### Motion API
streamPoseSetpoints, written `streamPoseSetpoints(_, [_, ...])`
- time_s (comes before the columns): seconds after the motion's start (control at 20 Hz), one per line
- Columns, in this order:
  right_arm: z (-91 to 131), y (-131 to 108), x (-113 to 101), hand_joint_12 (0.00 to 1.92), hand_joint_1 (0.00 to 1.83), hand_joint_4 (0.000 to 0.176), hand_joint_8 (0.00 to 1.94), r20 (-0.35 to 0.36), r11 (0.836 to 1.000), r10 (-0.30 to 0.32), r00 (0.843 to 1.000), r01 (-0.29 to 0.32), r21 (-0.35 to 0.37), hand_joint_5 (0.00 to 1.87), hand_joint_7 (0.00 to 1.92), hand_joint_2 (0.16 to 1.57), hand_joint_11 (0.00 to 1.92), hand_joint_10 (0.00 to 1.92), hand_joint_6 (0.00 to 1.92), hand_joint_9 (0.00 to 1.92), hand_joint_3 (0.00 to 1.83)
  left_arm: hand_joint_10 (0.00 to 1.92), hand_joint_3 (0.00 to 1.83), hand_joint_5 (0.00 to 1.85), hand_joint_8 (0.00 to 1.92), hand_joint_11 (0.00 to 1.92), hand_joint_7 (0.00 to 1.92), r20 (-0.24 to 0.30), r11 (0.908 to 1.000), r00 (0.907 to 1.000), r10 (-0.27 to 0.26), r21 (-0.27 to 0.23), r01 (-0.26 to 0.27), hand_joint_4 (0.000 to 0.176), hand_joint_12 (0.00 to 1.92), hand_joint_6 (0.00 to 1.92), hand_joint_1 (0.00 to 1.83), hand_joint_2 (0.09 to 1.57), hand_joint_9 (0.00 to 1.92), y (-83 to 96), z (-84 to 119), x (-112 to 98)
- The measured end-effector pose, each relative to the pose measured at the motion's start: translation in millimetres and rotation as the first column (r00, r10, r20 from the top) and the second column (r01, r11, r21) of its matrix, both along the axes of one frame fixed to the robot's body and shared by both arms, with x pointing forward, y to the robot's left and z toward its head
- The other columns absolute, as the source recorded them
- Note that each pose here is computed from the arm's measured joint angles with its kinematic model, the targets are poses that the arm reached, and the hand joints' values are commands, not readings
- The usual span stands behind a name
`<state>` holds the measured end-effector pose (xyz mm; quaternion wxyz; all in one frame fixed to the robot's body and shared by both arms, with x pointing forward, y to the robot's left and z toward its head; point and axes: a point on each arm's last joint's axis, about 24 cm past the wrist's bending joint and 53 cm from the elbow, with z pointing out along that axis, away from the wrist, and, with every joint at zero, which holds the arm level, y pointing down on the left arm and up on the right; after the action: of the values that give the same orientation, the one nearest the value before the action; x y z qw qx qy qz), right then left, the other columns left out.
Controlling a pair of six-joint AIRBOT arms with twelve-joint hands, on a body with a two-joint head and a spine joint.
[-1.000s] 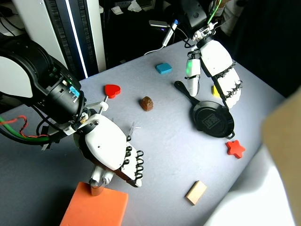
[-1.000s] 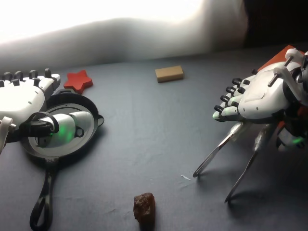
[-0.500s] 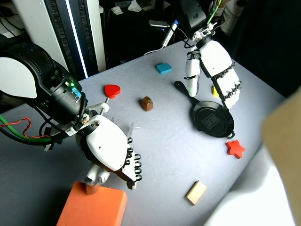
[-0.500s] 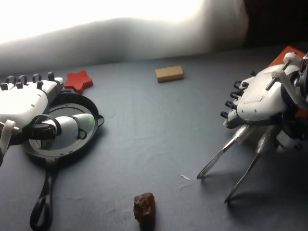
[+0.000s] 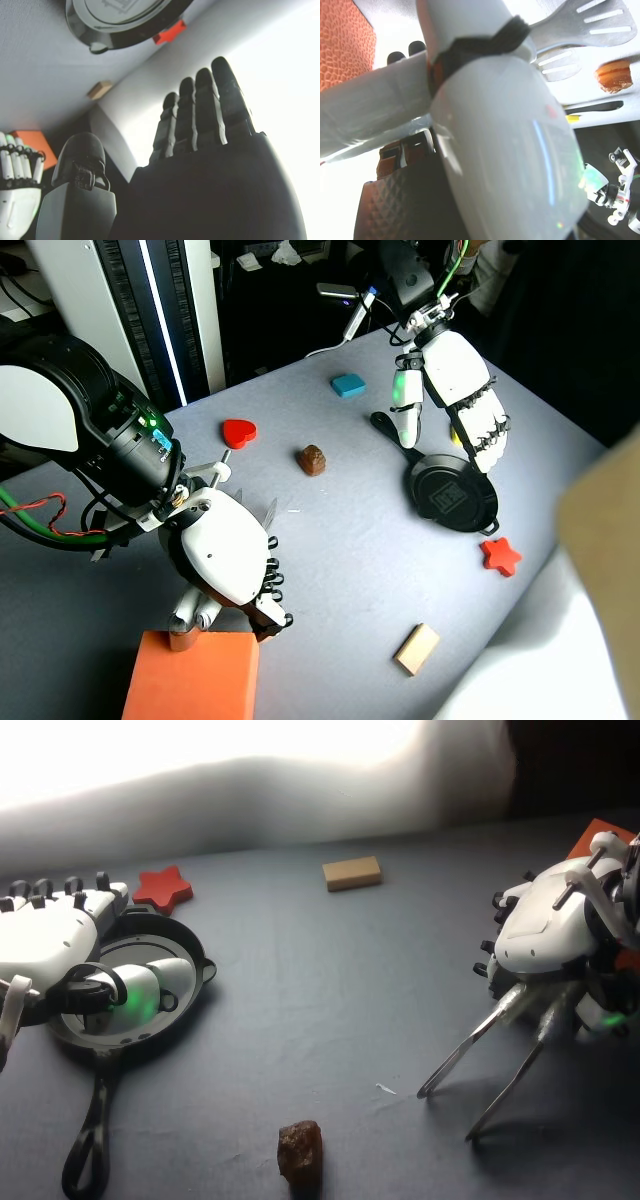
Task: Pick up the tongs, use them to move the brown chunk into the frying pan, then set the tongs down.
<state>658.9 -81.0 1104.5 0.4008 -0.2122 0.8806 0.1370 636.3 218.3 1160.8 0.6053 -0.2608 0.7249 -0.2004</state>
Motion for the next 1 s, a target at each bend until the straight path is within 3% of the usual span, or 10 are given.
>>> streamPoseSetpoints(0.5, [4, -1, -1, 1.19, 1.15, 0.0, 0.02, -0.007, 1.0, -0.011, 1.0, 0.011, 0.001, 0.85, 0.92, 1.12, 0.38, 0.05, 0.04, 0.89, 0.0, 0.0, 0.0, 0.03, 0.0, 0.0, 0.11, 0.001, 1.0, 1.0, 0.007, 0.004, -0.007, 0.042, 0.48, 0.0, 0.01, 1.28, 0.11, 2.0, 0, 0])
streamPoseSetpoints(0.75, [14, 0, 0, 1.19, 1.19, 0.0, 0.02, -0.008, 0.999, -0.032, 0.999, 0.032, 0.019, 0.9, 0.98, 1.1, 0.46, 0.06, 0.04, 0.96, 0.0, 0.01, 0.0, 0.04, 0.01, 0.0, 0.12, 0.001, 1.0, 1.0, 0.007, 0.004, -0.007, 0.044, 0.56, 0.01, 0.03, 1.27, 0.13, 2.0, 0, 0])
streamPoseSetpoints(1.0, [29, 5, -4, 1.17, 1.18, 0.0, 0.02, -0.007, 0.998, -0.041, 0.999, 0.041, 0.054, 0.93, 1.01, 1.1, 0.5, 0.05, 0.04, 0.99, 0.0, 0.0, 0.0, 0.02, 0.0, 0.0, 0.1, 0.001, 1.0, 1.0, 0.007, 0.004, -0.007, 0.043, 0.47, 0.0, 0.02, 1.28, 0.1, 2.1, 0, 0])
